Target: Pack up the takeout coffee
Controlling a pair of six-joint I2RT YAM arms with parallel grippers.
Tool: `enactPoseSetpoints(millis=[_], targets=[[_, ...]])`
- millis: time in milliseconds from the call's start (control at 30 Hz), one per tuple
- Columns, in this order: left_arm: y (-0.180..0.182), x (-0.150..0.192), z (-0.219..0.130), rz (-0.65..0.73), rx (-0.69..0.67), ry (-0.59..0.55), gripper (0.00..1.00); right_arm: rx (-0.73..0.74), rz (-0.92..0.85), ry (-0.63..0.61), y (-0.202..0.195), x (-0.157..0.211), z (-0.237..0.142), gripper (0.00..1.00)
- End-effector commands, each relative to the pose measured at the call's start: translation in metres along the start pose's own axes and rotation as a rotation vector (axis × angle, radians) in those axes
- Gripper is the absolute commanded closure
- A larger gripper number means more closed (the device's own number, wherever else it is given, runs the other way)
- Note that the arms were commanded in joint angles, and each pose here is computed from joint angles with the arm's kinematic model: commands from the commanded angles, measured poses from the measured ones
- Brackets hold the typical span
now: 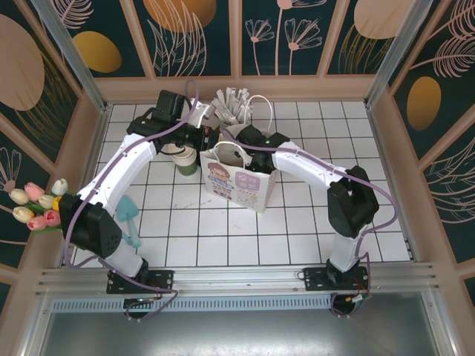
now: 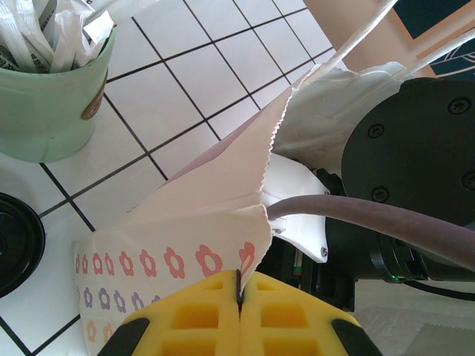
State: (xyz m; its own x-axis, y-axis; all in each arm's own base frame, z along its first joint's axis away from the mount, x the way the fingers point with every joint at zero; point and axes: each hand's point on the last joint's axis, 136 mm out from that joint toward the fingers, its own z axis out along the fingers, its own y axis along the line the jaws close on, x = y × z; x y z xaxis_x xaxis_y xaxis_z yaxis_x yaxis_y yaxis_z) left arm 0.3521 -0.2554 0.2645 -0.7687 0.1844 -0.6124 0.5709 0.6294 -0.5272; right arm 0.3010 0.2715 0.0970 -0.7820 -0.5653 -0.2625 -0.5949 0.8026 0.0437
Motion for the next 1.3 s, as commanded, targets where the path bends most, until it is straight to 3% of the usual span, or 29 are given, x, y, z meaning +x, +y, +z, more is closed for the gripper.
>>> enactPoseSetpoints(millis=[0,733,1100,1267], targets=[[-0.005,0.003,-0.005,-0.001,0.011,-0.005,1.0,0.005,-0.021,0.264,-0.002,0.065,0.066,0.52],[-0.012,0.003,-0.002,-0.017,0.068,-0.026,1.0,0.042,-0.015,0.295,-0.008,0.07,0.077,0.5],[-0.012,0.005,-0.005,-0.021,0.056,-0.039,1.0,0.089,-0.03,0.403,-0.02,0.097,0.098,0.5],[-0.011,0.006,-0.005,-0.025,0.05,-0.034,1.0,0.068,-0.012,0.32,-0.014,0.068,0.076,0.48]])
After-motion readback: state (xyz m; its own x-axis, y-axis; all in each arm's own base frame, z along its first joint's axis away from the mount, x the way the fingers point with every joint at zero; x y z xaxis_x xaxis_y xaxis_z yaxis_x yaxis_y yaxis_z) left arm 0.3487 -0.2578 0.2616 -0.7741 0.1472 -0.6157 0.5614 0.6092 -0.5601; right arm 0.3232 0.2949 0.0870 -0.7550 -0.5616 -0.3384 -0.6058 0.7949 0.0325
